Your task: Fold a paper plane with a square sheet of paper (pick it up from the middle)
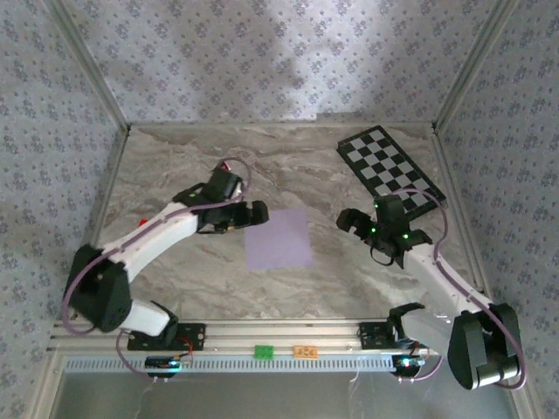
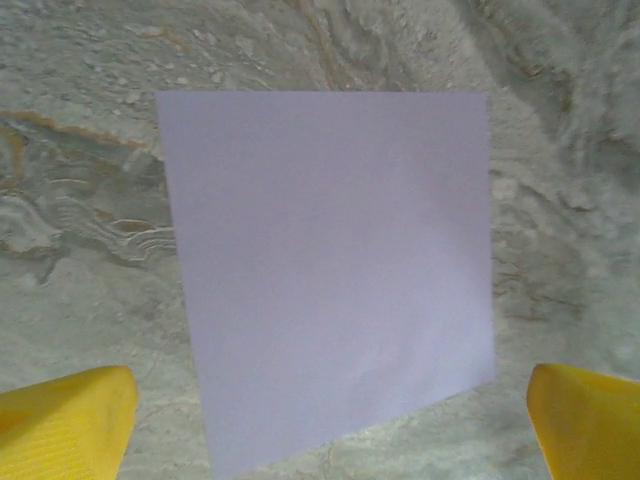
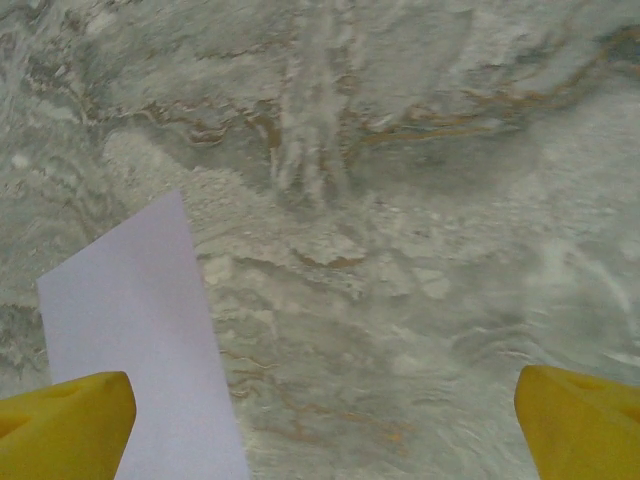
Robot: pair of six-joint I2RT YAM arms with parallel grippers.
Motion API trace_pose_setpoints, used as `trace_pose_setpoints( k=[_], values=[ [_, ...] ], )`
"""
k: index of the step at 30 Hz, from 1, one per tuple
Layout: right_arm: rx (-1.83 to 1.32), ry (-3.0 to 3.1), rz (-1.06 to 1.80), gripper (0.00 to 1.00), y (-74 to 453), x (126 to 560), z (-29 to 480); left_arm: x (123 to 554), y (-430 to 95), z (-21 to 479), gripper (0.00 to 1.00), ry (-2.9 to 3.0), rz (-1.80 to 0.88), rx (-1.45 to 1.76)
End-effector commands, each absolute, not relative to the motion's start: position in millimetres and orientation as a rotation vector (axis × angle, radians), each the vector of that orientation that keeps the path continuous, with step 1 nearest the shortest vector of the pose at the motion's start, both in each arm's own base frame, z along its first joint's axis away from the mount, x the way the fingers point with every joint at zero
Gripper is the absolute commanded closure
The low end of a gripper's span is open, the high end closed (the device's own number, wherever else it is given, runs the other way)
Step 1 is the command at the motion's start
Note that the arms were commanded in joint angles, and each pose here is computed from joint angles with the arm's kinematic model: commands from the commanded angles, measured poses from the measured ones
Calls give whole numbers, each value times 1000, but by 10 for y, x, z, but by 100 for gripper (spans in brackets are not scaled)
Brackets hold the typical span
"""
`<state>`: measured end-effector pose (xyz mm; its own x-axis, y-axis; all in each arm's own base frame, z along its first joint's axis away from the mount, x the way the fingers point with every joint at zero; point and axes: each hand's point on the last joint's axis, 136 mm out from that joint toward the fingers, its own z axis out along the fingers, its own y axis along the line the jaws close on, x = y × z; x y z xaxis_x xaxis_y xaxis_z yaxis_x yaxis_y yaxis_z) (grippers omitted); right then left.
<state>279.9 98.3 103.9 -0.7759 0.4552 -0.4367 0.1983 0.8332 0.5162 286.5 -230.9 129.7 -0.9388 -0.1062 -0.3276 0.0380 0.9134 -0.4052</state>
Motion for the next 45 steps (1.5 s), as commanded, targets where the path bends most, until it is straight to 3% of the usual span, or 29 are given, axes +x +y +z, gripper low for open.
trace_pose_setpoints(
  k=[1, 11, 18, 31, 45],
  values=[
    [514, 2456, 610, 0, 939, 2706, 1018, 2854, -2392, 1172, 0, 2778, -369, -57],
    [545, 2497, 599, 0, 892, 2607, 981, 2902, -2886, 762, 0, 2910, -148, 8],
    [568, 2511, 601, 0, 883, 2545, 934, 2913, -2876, 548, 0, 2947, 12, -28],
    [579, 2535, 595, 0, 875, 2494, 857, 2948, -3103, 384, 0, 2988, -74, 51],
    [602, 2558, 602, 0, 883, 2426, 776, 2946, -3000, 224, 0, 2999, 6, 15]
  ],
)
